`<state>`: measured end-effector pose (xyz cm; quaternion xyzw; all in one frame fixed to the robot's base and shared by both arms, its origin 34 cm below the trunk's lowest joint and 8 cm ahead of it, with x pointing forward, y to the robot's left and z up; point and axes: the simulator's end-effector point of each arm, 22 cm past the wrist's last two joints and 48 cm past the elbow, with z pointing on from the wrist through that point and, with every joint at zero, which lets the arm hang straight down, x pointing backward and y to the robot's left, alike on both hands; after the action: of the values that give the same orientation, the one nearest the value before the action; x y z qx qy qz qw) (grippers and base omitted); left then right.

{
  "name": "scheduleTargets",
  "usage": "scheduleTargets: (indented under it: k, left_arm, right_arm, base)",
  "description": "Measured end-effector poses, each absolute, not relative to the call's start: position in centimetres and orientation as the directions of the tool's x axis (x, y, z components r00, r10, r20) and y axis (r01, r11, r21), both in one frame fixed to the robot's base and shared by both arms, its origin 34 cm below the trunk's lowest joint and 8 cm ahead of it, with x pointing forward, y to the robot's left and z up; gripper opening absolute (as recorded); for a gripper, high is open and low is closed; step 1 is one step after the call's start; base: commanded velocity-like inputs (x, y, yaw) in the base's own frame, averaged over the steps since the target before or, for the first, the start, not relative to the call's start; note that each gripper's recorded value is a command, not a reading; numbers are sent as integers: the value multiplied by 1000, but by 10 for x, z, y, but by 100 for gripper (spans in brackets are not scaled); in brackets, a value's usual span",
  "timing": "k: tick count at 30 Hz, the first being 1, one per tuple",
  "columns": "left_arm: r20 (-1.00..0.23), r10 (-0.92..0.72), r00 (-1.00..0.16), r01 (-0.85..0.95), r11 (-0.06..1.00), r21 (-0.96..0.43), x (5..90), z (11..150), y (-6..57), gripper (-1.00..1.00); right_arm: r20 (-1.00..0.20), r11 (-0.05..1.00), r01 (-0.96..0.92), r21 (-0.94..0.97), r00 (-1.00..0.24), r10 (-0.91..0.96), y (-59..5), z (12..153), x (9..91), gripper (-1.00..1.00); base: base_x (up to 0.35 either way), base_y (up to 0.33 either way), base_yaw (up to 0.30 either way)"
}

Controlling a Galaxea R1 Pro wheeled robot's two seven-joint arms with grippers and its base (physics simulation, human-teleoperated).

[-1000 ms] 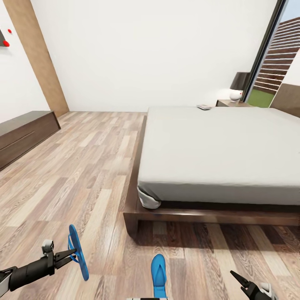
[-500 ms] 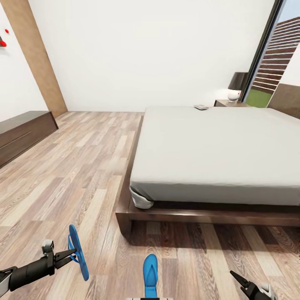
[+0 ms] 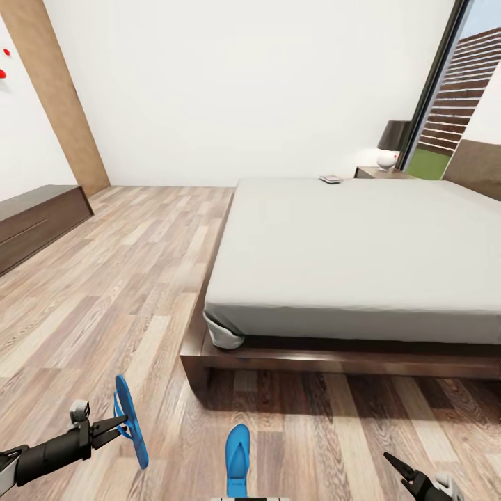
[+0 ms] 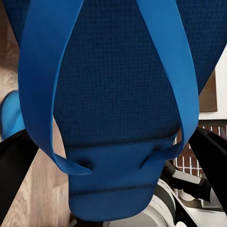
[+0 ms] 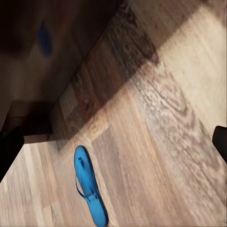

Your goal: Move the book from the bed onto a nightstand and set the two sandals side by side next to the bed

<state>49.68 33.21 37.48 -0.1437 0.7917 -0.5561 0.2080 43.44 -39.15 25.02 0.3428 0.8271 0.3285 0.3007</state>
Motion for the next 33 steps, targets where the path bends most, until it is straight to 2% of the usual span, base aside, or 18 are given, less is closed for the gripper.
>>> scheduleTargets:
  k: [13, 33]
  left_arm:
    - [-169, -459, -872, 3, 339, -941, 497, 375, 332, -100]
    - [-163, -461, -872, -1, 334, -943, 497, 376, 332, -100]
  right_arm:
    - [-273, 552, 368, 748, -587, 762, -391, 250, 434, 100]
    - [-272, 553, 370, 747, -589, 761, -391, 249, 434, 100]
  base:
    - [0, -115, 0]
    - [0, -8, 0]
